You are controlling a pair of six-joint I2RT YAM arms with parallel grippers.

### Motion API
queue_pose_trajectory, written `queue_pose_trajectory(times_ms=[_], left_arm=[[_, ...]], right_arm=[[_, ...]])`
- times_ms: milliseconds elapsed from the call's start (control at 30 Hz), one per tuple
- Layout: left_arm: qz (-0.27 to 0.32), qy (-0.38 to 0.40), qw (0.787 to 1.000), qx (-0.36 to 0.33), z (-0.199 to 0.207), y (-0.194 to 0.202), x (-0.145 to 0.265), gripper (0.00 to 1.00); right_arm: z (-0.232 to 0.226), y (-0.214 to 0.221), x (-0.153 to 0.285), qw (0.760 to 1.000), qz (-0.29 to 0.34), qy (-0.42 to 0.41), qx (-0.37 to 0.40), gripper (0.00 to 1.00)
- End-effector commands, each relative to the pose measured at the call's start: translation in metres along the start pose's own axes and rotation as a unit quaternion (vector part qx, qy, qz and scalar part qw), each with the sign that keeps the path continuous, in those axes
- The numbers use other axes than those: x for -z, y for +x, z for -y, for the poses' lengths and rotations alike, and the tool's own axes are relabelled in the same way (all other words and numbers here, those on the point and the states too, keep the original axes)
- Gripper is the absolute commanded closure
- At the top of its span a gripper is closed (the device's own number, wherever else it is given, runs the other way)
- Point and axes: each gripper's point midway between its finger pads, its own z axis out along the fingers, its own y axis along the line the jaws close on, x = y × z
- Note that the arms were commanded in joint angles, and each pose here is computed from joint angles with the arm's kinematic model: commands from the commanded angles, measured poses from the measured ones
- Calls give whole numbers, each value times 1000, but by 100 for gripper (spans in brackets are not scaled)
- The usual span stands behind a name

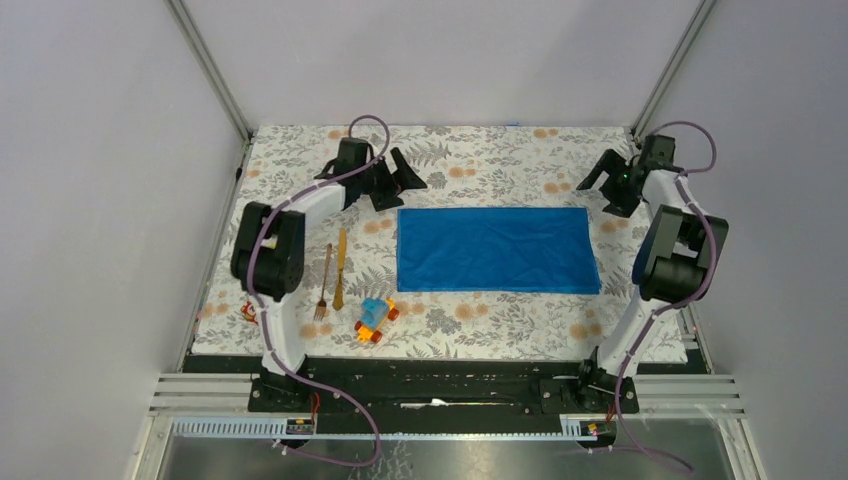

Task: Fold the napkin into a case and place the utensils inside
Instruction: Pick up the rectangle-folded napkin from the center of the board.

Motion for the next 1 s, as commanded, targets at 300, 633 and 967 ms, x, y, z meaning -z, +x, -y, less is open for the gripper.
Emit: queue_pose_trajectory(times_ms=[300, 633, 967], left_arm=[[47, 104, 983, -147, 129, 21, 83, 3], [40, 117, 979, -161, 139, 25, 87, 3], [32, 121, 980, -154, 136, 27, 82, 4]], right_arm=[[24, 75, 61, 957, -190, 169, 137, 1], [42, 91, 40, 932, -267, 184, 161, 8], [46, 109, 11, 919, -275, 209, 188, 15]])
